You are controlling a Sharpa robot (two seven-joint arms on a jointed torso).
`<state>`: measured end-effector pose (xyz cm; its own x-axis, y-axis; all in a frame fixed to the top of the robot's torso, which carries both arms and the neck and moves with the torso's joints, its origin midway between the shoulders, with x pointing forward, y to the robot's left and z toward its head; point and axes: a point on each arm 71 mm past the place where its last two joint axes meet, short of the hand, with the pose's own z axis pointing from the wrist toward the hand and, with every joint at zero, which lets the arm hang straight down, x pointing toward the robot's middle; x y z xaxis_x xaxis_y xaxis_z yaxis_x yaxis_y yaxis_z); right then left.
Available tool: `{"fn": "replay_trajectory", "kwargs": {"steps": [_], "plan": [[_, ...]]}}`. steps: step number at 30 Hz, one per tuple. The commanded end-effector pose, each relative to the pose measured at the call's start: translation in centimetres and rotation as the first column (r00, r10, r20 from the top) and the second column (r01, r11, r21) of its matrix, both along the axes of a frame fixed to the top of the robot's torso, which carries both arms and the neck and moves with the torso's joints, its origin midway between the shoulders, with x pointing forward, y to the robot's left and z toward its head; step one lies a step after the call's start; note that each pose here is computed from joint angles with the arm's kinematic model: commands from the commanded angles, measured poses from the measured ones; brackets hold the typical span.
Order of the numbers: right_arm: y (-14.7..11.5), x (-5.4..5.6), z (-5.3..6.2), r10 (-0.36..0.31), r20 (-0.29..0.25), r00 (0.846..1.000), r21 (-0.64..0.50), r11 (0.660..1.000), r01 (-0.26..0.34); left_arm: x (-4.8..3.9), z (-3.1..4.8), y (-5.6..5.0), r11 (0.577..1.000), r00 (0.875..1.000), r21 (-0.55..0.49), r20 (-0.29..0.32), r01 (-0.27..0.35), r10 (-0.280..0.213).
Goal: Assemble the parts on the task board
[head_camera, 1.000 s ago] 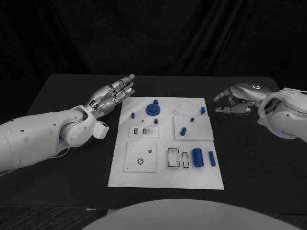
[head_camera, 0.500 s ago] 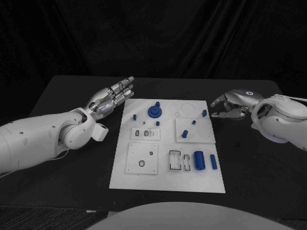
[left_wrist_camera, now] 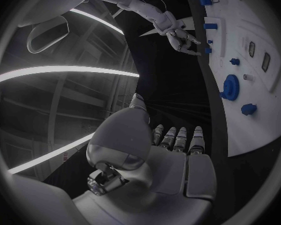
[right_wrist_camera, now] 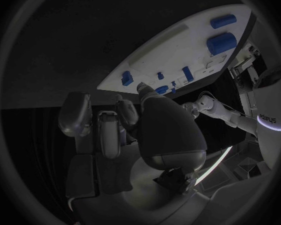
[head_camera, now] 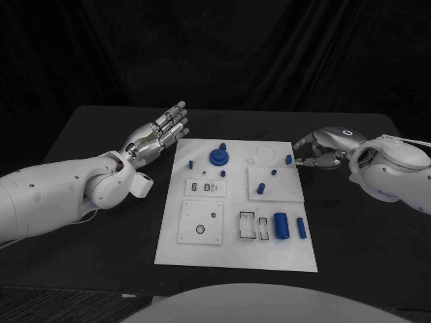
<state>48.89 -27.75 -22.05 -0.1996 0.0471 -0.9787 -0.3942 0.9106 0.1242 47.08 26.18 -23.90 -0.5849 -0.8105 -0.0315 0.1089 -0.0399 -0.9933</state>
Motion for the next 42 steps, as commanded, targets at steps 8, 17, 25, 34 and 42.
{"fn": "replay_trajectory", "kwargs": {"steps": [8, 17, 25, 34, 42], "plan": [[0.1, 0.0, -0.6, -0.005, -0.002, 1.0, 0.005, 1.0, 0.005, -0.06, 0.3, -0.1, 1.0, 0.999, -0.029, 0.044, -0.002, 0.003], [0.4, 0.2, -1.0, -0.002, 0.0, 1.0, 0.008, 1.0, 0.002, -0.06, 0.24, -0.2, 1.0, 0.999, -0.028, 0.04, 0.0, 0.002], [0.8, 0.3, -1.3, 0.002, 0.004, 1.0, 0.01, 1.0, -0.002, -0.07, 0.18, -0.2, 1.0, 0.999, -0.028, 0.035, 0.004, -0.003], [1.0, 0.7, -1.4, -0.001, 0.006, 1.0, 0.006, 1.0, 0.001, -0.04, 0.1, -0.4, 0.999, 1.0, -0.03, 0.028, 0.015, -0.014], [1.2, 0.9, -1.6, 0.003, 0.004, 1.0, 0.004, 1.0, -0.003, 0.0, 0.07, -0.4, 0.999, 0.999, -0.033, 0.025, 0.021, -0.02]]}}
